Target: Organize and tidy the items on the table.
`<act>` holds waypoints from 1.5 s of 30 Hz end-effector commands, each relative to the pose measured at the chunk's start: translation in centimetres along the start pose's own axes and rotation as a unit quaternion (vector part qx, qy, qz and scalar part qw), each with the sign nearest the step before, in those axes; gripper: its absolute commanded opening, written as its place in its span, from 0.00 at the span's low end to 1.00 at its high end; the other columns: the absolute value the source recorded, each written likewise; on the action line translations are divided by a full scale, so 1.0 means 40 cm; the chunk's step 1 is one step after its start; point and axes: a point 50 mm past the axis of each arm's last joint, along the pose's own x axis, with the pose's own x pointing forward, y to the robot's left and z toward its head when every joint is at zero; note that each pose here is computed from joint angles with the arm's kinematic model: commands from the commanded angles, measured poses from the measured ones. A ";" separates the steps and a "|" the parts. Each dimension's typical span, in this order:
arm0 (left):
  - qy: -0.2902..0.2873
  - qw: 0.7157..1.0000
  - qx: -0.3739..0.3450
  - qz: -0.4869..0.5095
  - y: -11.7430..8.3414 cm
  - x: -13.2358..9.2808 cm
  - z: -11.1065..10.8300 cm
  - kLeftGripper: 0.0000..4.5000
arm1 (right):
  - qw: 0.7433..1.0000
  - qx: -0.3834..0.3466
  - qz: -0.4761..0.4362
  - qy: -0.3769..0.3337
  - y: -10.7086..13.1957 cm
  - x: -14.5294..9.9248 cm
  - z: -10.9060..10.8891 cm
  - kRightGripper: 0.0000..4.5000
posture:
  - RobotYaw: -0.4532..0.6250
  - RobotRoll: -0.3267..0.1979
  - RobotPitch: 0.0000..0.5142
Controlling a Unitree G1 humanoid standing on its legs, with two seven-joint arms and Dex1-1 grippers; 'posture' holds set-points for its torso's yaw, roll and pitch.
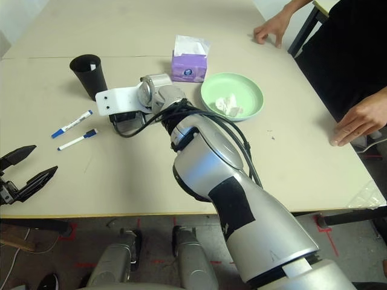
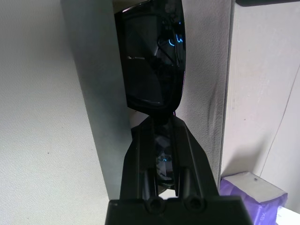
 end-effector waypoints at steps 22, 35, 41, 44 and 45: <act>-0.006 1.000 0.000 -0.007 0.021 0.023 -0.015 1.00 | 0.999 0.028 0.016 -0.022 -0.056 -0.062 -0.005 1.00 | 0.45 0.62 0.40; -0.013 1.000 -0.002 -0.020 0.054 0.057 -0.037 1.00 | 0.991 0.081 0.034 -0.102 -0.152 -0.225 -0.038 1.00 | 0.38 0.62 0.37; -0.012 1.000 0.000 -0.021 0.066 0.059 -0.034 1.00 | 0.946 0.244 0.019 -0.215 -0.106 -0.306 -0.164 1.00 | 0.36 0.62 0.36; -0.009 1.000 0.001 -0.026 0.071 0.063 -0.032 1.00 | 0.922 0.304 -0.017 -0.240 -0.025 -0.327 -0.229 1.00 | 0.35 0.62 0.37; -0.008 1.000 0.002 -0.028 0.073 0.064 -0.031 1.00 | 0.917 0.317 -0.028 -0.240 0.002 -0.331 -0.245 1.00 | 0.34 0.62 0.37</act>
